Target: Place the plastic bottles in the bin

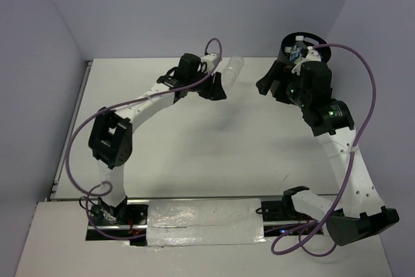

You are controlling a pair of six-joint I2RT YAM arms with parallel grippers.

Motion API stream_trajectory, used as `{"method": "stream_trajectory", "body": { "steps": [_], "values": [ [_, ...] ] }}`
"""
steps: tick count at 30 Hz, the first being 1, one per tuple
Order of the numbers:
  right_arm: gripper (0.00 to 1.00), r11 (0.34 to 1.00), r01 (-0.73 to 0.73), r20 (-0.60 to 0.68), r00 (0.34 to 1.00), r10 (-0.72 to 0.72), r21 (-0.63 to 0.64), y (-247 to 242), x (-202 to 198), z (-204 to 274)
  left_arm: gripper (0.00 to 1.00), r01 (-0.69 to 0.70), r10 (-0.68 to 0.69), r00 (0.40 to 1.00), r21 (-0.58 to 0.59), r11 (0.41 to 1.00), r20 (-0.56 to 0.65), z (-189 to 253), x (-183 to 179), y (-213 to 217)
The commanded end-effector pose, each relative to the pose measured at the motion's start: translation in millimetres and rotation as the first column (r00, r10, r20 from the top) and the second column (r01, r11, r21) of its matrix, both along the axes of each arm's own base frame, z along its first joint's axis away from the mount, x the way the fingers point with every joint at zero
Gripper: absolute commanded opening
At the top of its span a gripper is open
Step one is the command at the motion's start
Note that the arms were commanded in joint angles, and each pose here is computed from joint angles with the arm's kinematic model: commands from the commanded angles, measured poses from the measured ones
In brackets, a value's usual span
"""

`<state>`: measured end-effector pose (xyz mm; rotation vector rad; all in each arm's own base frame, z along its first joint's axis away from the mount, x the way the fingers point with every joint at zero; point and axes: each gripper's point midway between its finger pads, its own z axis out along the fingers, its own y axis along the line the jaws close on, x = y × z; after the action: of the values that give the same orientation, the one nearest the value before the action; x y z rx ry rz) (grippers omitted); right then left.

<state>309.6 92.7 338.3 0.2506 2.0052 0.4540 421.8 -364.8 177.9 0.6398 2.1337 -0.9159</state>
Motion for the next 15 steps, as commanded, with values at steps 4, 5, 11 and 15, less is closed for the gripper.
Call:
{"method": "stream_trajectory", "body": {
  "steps": [4,5,11,15],
  "values": [
    [1.00,0.961,-0.142,-0.036,0.987,0.155,0.239,47,-3,7,0.00,0.053,-0.065,0.997,-0.232,0.971,-0.048,62,-63,3],
    [1.00,0.949,-0.157,-0.050,0.983,0.177,0.274,55,1,5,0.00,0.061,-0.067,0.998,-0.252,0.966,-0.016,78,-72,8],
    [1.00,0.855,-0.248,-0.031,0.955,0.294,0.455,87,4,9,0.00,0.086,-0.085,0.996,-0.292,0.953,0.015,96,-107,26],
    [1.00,0.835,-0.191,-0.111,0.952,0.286,0.517,94,17,-16,0.00,0.053,-0.051,0.999,-0.296,0.954,0.017,97,-120,39]
  ]
}}
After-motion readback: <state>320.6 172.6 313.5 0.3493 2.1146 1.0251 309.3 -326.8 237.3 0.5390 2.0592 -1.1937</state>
